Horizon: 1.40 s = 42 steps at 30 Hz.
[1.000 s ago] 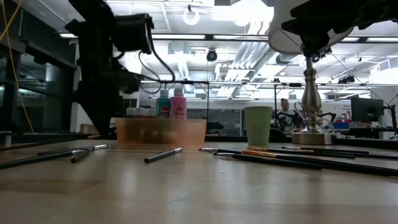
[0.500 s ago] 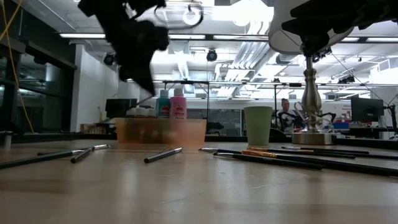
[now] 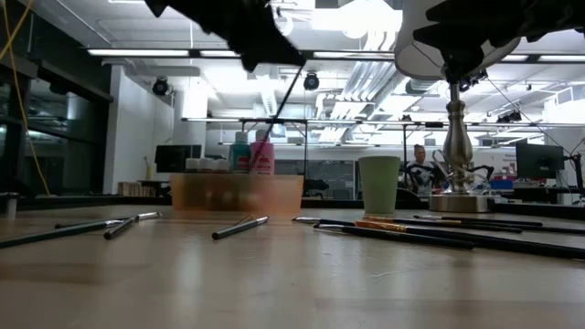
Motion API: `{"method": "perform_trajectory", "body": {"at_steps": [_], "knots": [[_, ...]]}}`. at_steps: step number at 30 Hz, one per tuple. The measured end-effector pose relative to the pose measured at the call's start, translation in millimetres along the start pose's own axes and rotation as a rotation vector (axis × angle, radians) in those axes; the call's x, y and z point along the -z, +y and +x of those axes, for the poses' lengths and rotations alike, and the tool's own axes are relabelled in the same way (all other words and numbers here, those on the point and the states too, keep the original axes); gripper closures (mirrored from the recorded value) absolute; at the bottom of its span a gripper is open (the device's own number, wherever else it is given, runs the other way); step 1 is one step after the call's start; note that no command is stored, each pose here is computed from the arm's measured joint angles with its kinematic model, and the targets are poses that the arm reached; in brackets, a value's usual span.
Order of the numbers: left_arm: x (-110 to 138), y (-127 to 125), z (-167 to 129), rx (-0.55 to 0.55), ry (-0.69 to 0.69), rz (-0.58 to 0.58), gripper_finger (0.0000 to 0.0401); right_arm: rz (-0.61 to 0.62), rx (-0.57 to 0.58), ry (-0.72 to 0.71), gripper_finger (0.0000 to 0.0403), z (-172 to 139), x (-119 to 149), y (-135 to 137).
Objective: Pick & Place Paint Supplies
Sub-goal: Put the gold paint brush into the green cup
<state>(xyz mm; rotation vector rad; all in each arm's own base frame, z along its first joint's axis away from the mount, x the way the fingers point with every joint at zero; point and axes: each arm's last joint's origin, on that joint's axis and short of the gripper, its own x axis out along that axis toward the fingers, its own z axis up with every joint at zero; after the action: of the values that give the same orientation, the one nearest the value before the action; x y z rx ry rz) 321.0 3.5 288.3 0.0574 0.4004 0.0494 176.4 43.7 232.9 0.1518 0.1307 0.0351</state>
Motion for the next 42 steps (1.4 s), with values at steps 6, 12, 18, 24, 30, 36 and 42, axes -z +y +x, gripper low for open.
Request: {"method": "perform_trajectory", "body": {"at_steps": [6, 12, 18, 24, 30, 36, 42], "knots": [[-18, 0, -2, 0.033, -0.190, 0.104, 0.0401, 0.031, 0.025, -0.034, 0.0251, 1, -3, 0], [-24, -1, -3, 0.034, -0.254, 0.154, 0.0401, -0.048, 0.024, -0.100, 0.0251, 8, -6, 2], [-25, 0, -3, 0.032, -0.264, 0.158, 0.0401, -0.169, 0.121, -0.176, 0.0251, 33, 0, 0], [-25, 0, -3, 0.032, -0.269, 0.158, 0.0401, -0.173, 0.220, -0.283, 0.0251, 59, 8, -15], [-25, -1, -3, 0.040, -0.269, 0.159, 0.0401, -0.177, 0.199, -0.309, 0.0251, 83, 16, -24], [-25, -1, -3, 0.041, -0.263, 0.159, 0.0401, -0.200, 0.211, -0.292, 0.0251, 117, 14, -26], [-24, -1, -3, 0.043, -0.254, 0.159, 0.0401, -0.211, 0.225, -0.292, 0.0251, 128, 12, -27]]}}
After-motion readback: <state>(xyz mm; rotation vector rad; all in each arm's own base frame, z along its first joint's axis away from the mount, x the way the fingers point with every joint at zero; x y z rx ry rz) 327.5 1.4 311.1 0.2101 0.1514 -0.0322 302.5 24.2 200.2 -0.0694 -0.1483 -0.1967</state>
